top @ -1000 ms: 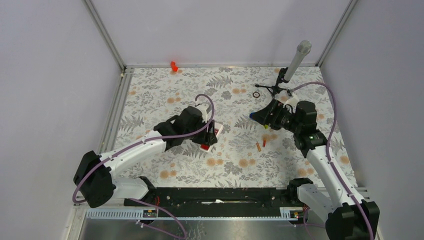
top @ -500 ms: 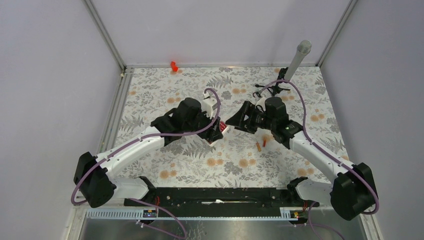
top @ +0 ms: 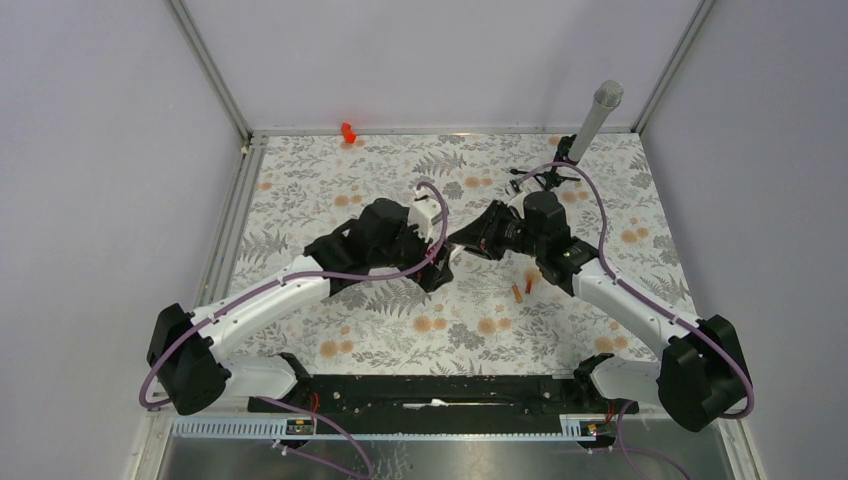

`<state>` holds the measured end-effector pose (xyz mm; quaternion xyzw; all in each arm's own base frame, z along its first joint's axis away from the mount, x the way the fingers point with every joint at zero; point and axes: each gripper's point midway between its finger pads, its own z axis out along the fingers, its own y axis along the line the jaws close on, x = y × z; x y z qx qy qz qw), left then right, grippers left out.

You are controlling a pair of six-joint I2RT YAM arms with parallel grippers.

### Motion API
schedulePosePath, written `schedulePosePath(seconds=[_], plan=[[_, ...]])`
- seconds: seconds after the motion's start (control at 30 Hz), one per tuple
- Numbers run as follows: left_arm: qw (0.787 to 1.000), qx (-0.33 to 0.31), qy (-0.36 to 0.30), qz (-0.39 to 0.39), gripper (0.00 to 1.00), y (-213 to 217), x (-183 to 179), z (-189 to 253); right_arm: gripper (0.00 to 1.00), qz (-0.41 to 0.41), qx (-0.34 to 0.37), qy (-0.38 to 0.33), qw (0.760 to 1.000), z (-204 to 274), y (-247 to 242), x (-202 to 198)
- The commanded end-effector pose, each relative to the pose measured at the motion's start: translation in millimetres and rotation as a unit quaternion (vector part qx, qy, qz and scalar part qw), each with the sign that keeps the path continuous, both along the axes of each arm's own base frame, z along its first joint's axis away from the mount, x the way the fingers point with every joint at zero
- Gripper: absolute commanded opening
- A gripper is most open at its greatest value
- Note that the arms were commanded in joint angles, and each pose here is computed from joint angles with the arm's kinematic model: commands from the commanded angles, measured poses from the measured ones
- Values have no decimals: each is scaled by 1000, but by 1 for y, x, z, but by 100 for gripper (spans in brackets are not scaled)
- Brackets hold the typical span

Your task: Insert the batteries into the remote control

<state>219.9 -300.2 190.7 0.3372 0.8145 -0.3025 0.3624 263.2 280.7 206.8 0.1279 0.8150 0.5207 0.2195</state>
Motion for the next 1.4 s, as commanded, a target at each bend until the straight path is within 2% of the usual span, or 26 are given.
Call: schedulePosePath(seconds=[0.0,0.2,0.33,0.47,0.5,0.57,0.7,0.83,0.9,1.07,1.1,1.17,1.3,1.37], plan=[[994,-25,-105,21,99,1,15,48,7,-53,28,-16,998,31,-6,9],[977,0,-212,24,98,18,15,61,9,-97,47,50,993,38,-11,11],[954,13,-298,1,95,20,11,58,8,-105,19,113,988,33,-11,9],[938,50,-343,4,93,18,16,53,2,-126,16,157,979,27,-13,9],[935,63,-348,5,90,18,17,50,1,-130,18,161,978,27,-13,10],[931,74,-358,5,78,14,20,50,0,-137,25,172,975,29,-13,9],[922,61,-383,11,45,9,23,63,0,-143,28,192,970,32,-14,8],[915,71,-396,12,33,7,28,59,0,-135,38,220,965,31,-10,2],[919,71,-388,1,27,1,26,55,0,-129,43,229,964,32,-8,-1],[923,83,-374,-21,8,-11,20,45,2,-130,41,252,958,23,-12,-12],[924,83,-372,-25,2,-12,18,45,4,-131,43,255,957,23,-12,-13],[927,76,-367,-28,0,-15,16,45,18,-125,52,254,958,23,-10,-13],[931,48,-361,-14,0,-20,16,49,70,-112,65,236,963,26,-6,-11],[934,45,-356,0,0,-19,19,47,85,-100,70,204,971,32,-5,-9]])
